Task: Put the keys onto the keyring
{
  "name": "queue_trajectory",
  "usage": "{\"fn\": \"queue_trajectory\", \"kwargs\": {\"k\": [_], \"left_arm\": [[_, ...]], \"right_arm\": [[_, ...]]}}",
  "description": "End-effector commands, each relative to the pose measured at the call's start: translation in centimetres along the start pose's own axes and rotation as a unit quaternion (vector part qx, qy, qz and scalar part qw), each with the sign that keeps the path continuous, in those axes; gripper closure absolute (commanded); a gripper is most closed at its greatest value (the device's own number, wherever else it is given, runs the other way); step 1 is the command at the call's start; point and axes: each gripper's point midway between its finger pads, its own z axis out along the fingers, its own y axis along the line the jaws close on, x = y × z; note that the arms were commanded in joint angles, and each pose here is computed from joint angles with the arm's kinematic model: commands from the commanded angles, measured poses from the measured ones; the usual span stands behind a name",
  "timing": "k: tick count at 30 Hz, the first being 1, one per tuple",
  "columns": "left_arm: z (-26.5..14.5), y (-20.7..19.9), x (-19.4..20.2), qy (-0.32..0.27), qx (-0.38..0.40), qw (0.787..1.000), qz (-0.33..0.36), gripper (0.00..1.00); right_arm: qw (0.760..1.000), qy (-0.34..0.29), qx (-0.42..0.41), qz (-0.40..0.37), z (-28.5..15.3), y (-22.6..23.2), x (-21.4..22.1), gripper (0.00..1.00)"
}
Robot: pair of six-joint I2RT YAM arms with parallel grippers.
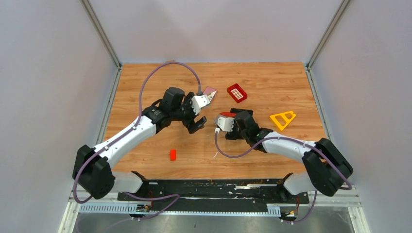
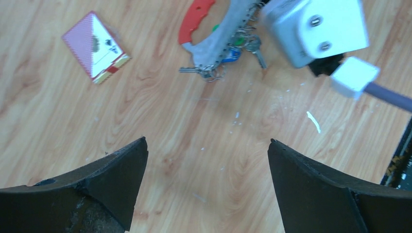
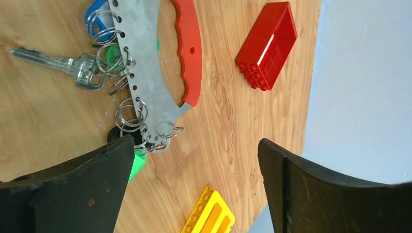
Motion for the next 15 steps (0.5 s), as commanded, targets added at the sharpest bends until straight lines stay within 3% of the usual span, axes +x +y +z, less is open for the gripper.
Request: {"fn": "queue_trajectory", "kwargs": {"k": [1,8,15], "left_arm": [[-2.5,2.8,-1.7,-0.032,-0.074,0.997,0.002,0.00],[-5.5,6.2,-2.4,-0.051,-0.163,0.985,-0.026,0.00],[-9.7,9.5,-2.2,-0.093,-0.253,0.961,-0.061,0.00]], "right_arm": [[0.999,-0.013,-0.036,0.033,-1.9,0.1,-0.7,0.00],[0.995,-0.043,-0.046,0.077,-4.1,-1.0,-1.9,0.00],[0.976,-0.082,-0.017,0.199,-7.1,-5.6,-3.1,0.00]]}}
